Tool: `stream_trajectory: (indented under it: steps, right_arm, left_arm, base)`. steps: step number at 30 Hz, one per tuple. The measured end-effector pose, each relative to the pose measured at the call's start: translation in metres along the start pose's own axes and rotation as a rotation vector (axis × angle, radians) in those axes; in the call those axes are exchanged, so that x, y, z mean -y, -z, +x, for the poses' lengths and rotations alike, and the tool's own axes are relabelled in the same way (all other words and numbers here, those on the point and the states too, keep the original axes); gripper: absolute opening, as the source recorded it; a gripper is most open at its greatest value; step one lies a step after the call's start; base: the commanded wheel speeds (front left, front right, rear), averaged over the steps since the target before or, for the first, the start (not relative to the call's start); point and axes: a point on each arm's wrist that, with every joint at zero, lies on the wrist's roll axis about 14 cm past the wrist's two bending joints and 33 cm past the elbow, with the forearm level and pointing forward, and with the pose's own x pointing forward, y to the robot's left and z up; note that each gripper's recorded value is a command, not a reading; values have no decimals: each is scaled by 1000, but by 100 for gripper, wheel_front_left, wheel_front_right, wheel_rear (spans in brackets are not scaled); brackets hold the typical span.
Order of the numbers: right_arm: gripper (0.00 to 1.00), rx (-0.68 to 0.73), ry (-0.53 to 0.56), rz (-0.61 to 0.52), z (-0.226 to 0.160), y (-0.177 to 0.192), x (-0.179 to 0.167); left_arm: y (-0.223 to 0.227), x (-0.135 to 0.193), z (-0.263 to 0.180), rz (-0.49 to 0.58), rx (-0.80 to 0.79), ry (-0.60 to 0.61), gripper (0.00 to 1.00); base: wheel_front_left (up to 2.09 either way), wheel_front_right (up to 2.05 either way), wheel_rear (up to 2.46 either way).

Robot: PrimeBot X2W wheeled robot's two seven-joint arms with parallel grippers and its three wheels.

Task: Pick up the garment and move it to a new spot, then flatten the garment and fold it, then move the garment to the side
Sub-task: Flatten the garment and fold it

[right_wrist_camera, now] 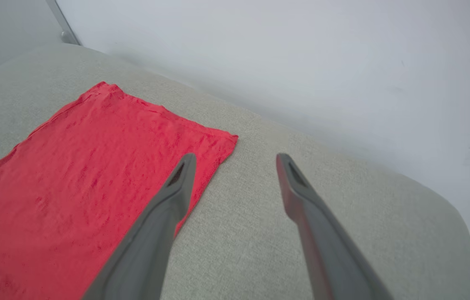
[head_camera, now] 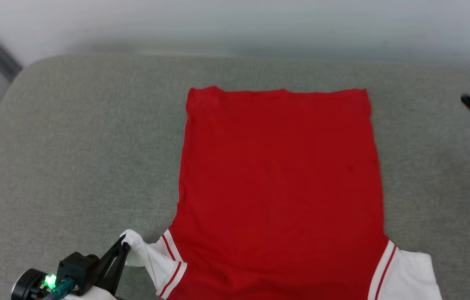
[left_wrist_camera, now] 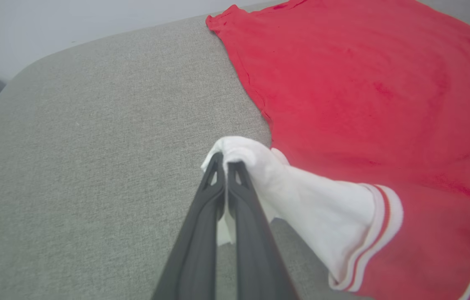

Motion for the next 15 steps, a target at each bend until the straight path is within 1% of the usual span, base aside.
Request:
stream_trajectory:
  steps: [2, 4, 5, 9, 11, 13, 15]
  right_arm:
    - [100, -44, -9, -12, 24, -9, -1]
    - [100, -116, -23, 20, 49, -9, -4]
    - [100, -163, -23, 14, 61, -7, -3]
    - [100, -426, -30, 8, 101, 20, -5]
    - [100, -558, -13, -32, 116, 36, -2]
    - [100, -663, -8, -38, 129, 49, -1]
    - [100, -722, -6, -30, 144, 60, -1]
  left_arm:
    - [0, -1, 6, 2, -1, -2, 0]
    - [0, 1, 12, 6, -2, 6, 0]
    - [1, 1, 15, 10, -4, 8, 0]
    - [3, 0, 28, 11, -8, 5, 0]
    - [4, -1, 34, 13, -11, 4, 0]
    - [5, -3, 40, 11, -14, -4, 0]
    - [8, -3, 45, 8, -20, -9, 0]
  base:
    - [0, 0, 0]
    - [0, 0, 0]
    - [0, 0, 0]
    - [0, 0, 0]
    - [0, 0, 0]
    - [0, 0, 0]
    - [0, 0, 0]
